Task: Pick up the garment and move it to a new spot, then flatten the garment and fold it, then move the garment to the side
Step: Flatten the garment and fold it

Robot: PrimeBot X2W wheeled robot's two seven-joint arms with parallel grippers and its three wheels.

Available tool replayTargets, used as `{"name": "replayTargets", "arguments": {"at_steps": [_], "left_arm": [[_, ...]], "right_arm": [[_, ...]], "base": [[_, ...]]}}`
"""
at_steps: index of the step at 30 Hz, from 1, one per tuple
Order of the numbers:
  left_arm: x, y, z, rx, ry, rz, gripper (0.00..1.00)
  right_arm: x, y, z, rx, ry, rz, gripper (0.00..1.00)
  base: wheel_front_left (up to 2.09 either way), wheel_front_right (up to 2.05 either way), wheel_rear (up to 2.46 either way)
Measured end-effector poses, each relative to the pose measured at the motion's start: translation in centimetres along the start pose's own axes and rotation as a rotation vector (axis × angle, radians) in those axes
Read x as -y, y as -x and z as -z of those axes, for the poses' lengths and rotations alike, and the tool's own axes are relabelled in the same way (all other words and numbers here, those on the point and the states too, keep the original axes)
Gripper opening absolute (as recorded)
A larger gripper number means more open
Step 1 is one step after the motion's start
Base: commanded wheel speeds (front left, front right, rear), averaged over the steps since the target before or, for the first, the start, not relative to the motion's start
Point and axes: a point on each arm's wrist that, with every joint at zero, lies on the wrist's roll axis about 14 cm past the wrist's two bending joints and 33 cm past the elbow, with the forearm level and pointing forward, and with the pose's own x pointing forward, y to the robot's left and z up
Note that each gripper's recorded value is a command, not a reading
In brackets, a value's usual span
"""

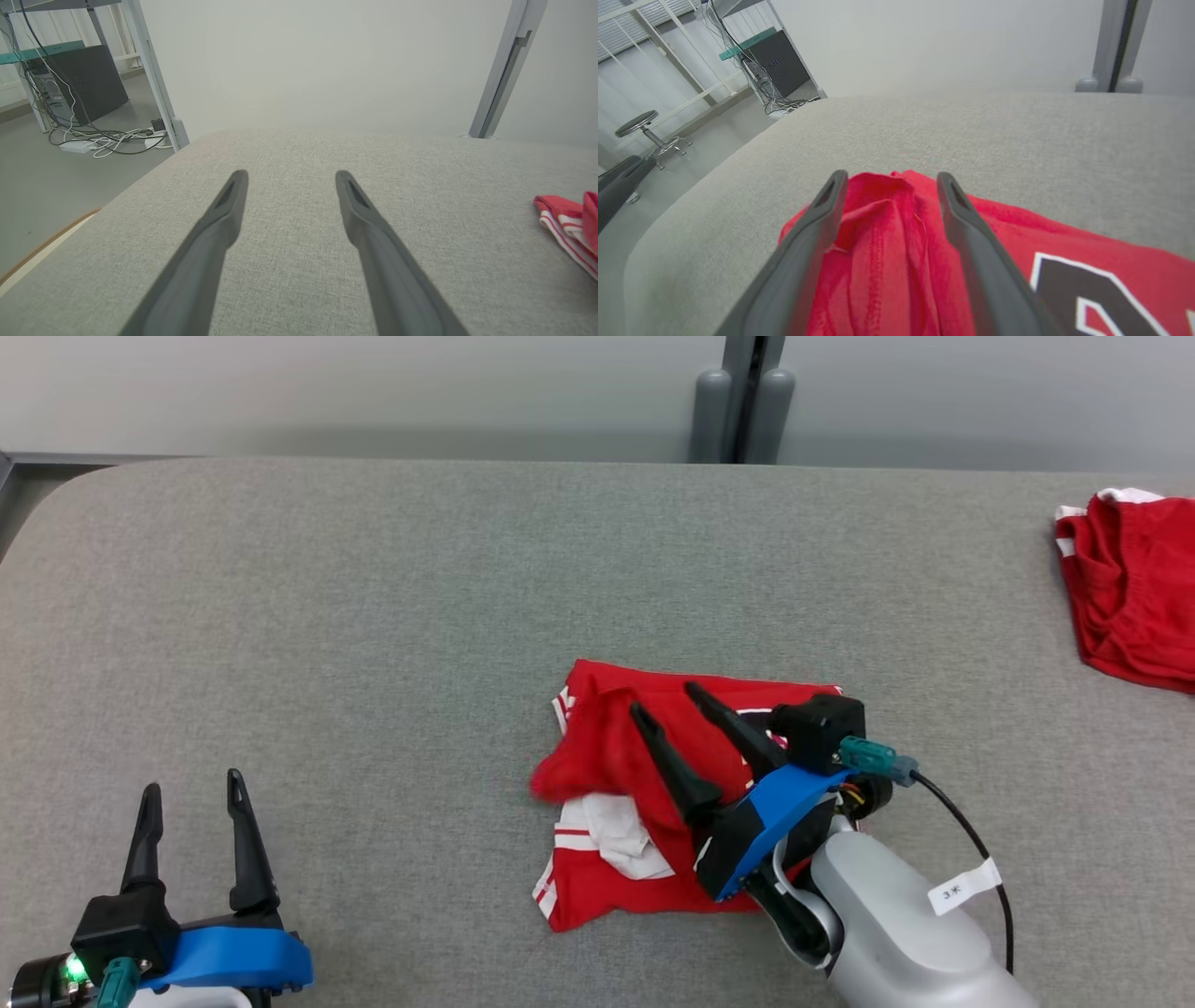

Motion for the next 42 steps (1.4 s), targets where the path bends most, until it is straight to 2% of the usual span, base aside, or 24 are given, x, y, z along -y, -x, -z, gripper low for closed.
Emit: {"name": "replayTargets", "arguments": {"at_steps": [4,10,17,22,28,33,42], "left_arm": [[0.3,-0.3,-0.4,0.012,0.002,0.010,1.00],[1.5,-0.7,-1.3,0.042,-0.003,0.050,1.00],[2.4,-1.1,-1.7,0.054,-0.001,0.083,1.00],[2.6,-0.9,-1.9,0.059,0.000,0.092,1.00],[2.4,-0.1,-2.2,0.068,-0.008,0.089,1.00],[2.0,0.3,-2.1,0.065,-0.009,0.082,1.00],[1.4,0.9,-2.2,0.068,-0.011,0.070,1.00]], "right_arm": [[1.6,0.7,-1.7,0.060,0.042,0.050,1.00],[5.3,2.7,-6.2,0.193,0.132,0.167,1.00],[9.4,8.0,-8.8,0.302,0.199,0.320,1.00],[10.5,11.7,-7.9,0.318,0.207,0.404,1.00],[10.2,14.6,-6.4,0.322,0.176,0.459,1.00],[9.5,15.4,-5.0,0.299,0.154,0.465,1.00],[8.6,15.1,-4.4,0.285,0.153,0.443,1.00]], "base": [[0.00,0.00,0.00],[0.00,0.00,0.00],[0.00,0.00,0.00],[0.00,0.00,0.00],[0.00,0.00,0.00],[0.00,0.00,0.00],[0.00,0.00,0.00]]}}
